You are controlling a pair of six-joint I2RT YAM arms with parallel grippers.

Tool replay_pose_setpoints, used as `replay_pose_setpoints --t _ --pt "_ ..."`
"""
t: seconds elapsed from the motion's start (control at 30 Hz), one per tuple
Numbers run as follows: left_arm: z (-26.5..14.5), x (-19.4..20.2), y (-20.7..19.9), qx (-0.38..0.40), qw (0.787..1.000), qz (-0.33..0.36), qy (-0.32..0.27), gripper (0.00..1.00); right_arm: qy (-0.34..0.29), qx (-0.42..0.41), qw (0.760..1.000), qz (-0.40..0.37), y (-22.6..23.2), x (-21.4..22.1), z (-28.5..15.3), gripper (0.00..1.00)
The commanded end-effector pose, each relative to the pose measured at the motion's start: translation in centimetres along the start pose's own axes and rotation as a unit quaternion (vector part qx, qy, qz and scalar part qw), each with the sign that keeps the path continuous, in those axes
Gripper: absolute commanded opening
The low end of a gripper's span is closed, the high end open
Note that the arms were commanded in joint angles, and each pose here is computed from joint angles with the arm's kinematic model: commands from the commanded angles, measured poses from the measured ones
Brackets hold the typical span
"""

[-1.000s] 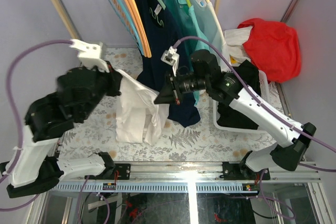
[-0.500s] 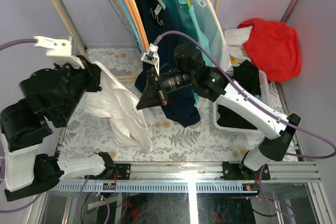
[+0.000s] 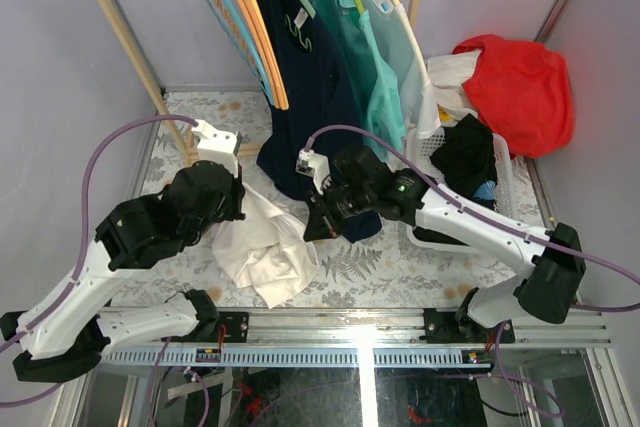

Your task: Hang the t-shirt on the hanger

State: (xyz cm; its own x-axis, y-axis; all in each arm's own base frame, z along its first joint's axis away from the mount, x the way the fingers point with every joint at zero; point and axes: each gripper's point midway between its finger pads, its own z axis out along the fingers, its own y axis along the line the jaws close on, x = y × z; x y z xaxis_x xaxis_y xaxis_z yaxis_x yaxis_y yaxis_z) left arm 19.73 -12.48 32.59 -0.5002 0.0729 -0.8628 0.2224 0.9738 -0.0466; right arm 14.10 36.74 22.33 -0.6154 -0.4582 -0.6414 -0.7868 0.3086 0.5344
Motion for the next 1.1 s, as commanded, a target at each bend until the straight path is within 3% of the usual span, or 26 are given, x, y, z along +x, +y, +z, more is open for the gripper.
replay_pose_setpoints --t 0.0,1.07 --pt "-0.7 -0.7 -0.2 0.019 0.997 -0.072 -0.033 0.0 -0.034 0.008 0.999 -0.019 0.4 0.1 -1.6 0.0" --pt "-0.2 0.0 -0.5 0.027 0.997 -0.065 -0.033 0.0 -0.043 0.012 0.999 -0.005 0.6 0.8 -2.4 0.0"
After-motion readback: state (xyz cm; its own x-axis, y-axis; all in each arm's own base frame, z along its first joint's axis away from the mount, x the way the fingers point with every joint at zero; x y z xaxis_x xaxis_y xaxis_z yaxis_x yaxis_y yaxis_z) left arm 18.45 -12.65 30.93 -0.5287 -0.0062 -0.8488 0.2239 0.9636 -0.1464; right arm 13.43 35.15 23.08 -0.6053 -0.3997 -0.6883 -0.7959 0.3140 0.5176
